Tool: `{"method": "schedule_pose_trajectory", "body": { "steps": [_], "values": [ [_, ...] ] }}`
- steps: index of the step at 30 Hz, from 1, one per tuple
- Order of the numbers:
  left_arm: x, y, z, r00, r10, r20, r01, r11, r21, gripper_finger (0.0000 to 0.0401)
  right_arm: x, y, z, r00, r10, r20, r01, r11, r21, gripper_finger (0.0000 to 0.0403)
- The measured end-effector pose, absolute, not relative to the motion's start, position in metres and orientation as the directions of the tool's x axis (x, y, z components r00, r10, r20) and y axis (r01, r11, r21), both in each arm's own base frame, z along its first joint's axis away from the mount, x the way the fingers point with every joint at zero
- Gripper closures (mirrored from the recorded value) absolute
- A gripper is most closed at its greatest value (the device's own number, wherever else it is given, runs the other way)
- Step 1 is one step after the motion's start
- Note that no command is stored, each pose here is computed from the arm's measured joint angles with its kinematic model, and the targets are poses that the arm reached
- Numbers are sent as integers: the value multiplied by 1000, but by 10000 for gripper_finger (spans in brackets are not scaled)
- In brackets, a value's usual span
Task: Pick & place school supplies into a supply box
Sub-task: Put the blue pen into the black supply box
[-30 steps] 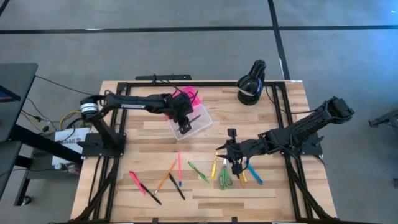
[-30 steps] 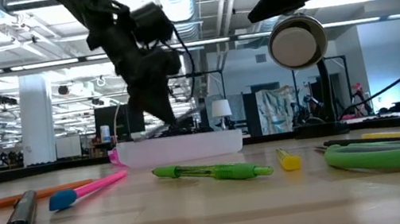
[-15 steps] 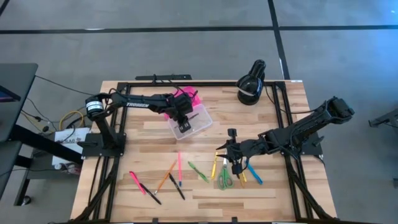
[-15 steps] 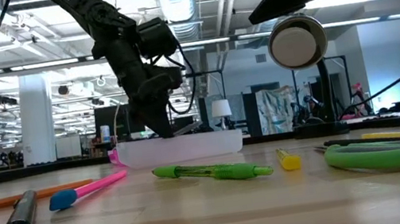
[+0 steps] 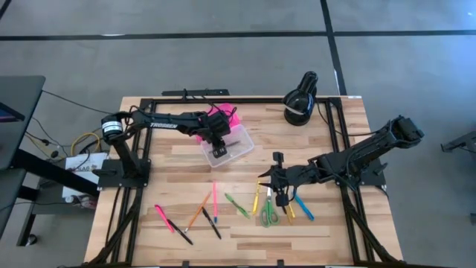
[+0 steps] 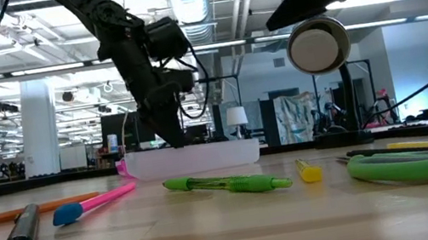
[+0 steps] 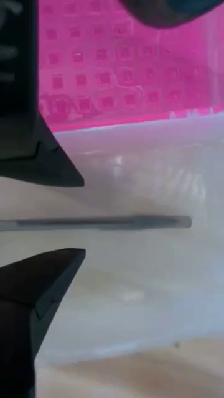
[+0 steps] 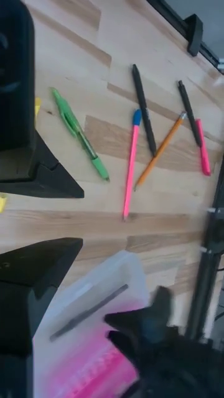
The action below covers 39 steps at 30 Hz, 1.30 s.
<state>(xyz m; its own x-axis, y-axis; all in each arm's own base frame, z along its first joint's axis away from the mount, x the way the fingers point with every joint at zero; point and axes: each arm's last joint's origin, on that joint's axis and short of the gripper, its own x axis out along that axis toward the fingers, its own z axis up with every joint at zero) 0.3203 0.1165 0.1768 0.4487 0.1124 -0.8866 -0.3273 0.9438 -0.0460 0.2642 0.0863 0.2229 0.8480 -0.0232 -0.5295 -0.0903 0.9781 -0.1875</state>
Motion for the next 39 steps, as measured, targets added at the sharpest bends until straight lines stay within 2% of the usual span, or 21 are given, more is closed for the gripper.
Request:
{"method": "schedule_pose_trajectory", "body": {
  "steps": [4, 9, 15, 20, 25, 39],
  "values": [
    [318, 104, 201, 521, 101, -848, -254, 966, -41, 224, 260, 83, 216, 802, -54, -595, -37, 989, -141, 294],
    [309, 70, 244, 633, 81, -770, -127, 992, -1, 223, 249, 83, 207, 720, -152, -677, 104, 988, -112, 294],
    [290, 17, 274, 712, 93, -696, -43, 995, 89, 223, 237, 99, 202, 680, -130, -722, 138, 989, -48, 294],
    [271, -20, 275, 737, 123, -665, -53, 991, 124, 223, 223, 117, 198, 650, -92, -754, 167, 986, 24, 294],
    [258, -50, 260, 745, 163, -647, -81, 985, 155, 223, 208, 131, 194, 604, -75, -793, 265, 958, 111, 294],
    [240, -101, 232, 833, 178, -524, -91, 978, 187, 223, 172, 148, 186, 473, -108, -874, 599, 767, 230, 294]
  ]
}}
